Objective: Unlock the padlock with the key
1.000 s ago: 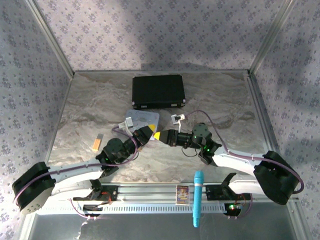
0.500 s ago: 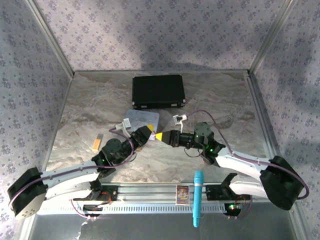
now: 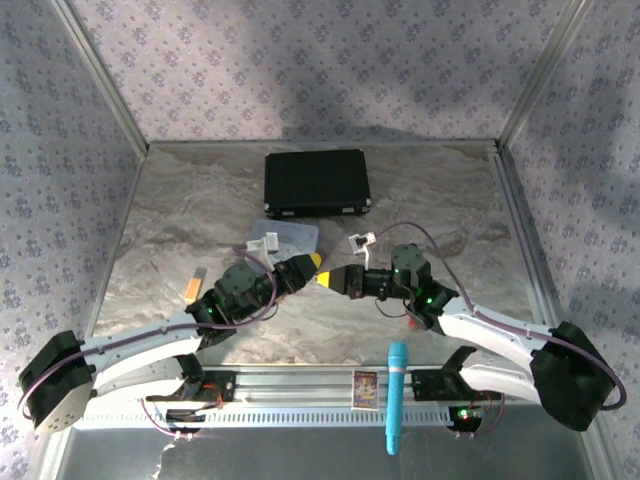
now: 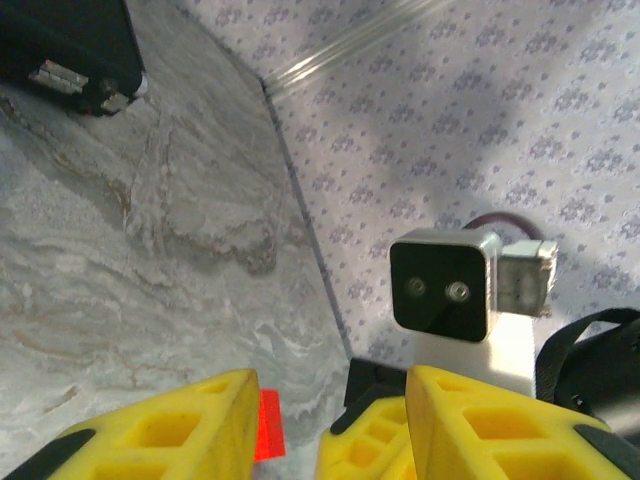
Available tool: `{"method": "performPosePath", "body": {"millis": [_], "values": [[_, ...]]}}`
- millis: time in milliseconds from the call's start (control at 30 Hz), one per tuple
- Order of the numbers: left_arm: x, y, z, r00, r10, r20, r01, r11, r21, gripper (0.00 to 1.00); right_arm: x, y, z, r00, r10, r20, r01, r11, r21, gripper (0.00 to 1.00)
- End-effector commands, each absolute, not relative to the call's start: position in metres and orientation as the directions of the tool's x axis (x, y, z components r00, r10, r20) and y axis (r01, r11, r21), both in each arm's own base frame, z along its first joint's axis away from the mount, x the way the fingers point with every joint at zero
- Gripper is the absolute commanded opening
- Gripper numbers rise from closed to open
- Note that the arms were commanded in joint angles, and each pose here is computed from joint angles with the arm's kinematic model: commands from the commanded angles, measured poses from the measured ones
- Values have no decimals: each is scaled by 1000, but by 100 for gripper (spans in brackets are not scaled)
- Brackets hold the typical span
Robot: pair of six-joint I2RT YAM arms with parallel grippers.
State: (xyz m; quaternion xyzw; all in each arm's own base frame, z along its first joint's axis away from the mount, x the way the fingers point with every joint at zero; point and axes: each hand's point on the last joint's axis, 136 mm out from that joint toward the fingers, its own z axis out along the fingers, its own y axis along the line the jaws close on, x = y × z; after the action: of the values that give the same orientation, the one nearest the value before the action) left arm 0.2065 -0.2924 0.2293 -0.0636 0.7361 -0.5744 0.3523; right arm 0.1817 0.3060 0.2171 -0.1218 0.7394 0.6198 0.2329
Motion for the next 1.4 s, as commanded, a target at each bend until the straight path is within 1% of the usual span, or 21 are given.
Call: {"method": "performPosePath", "body": {"millis": [0,133,200,267,333,467,567,600,633,667,700,733,767,833,900,967,1033,1100,1267,1367], "values": [[204,-296,239,-753,-484,-445,330,307,-893,43,181,304,229,-839,127,-528,-506,172,845,0],[202,-300,238,-767,-477,-430,327,285,-901,41,183,303,225,-844,125,-521,-497,180,849,0],[199,-305,241,-778,-462,-426,340,260,-904,34,183,304,226,-845,124,-521,-498,175,849,0],[198,-307,241,-784,-455,-422,340,253,-906,25,185,303,226,-845,128,-520,-496,177,850,0],[198,-306,239,-785,-456,-420,335,257,-906,19,185,303,226,-843,129,-522,-498,179,849,0],[198,-303,235,-784,-460,-416,325,266,-907,0,186,301,225,-844,132,-520,-494,187,849,0],[198,-301,236,-779,-469,-415,326,262,-908,0,186,301,223,-844,127,-522,-494,198,847,0],[198,-300,237,-776,-472,-418,329,263,-907,0,187,299,221,-844,124,-521,-491,212,845,15],[198,-298,238,-770,-476,-424,334,266,-904,0,188,297,219,-844,125,-522,-487,228,843,37],[199,-295,241,-761,-480,-436,344,272,-899,0,189,292,217,-841,135,-524,-485,244,840,56],[199,-292,244,-747,-482,-458,359,288,-888,0,192,286,217,-836,154,-526,-480,259,839,66],[200,-289,245,-733,-482,-480,369,311,-876,0,195,280,218,-829,185,-527,-473,271,839,72],[201,-285,248,-713,-478,-512,385,344,-857,0,199,273,220,-821,218,-528,-466,278,840,76],[204,-278,249,-677,-473,-564,404,402,-822,0,201,266,230,-802,256,-540,-478,268,837,76],[205,-275,256,-637,-471,-611,446,421,-790,0,200,268,241,-798,255,-546,-495,240,835,73],[205,-275,261,-620,-468,-629,466,426,-776,0,199,274,248,-798,253,-547,-507,209,836,70],[203,-278,270,-613,-482,-626,490,389,-780,0,197,281,252,-804,243,-544,-515,175,839,66],[202,-278,278,-614,-505,-607,501,345,-794,0,193,287,259,-801,230,-553,-534,144,833,64],[199,-283,287,-643,-529,-554,496,263,-827,0,186,298,267,-781,214,-586,-575,118,809,60],[197,-288,291,-666,-532,-524,492,215,-844,0,186,304,274,-779,217,-588,-586,84,806,55]]}}
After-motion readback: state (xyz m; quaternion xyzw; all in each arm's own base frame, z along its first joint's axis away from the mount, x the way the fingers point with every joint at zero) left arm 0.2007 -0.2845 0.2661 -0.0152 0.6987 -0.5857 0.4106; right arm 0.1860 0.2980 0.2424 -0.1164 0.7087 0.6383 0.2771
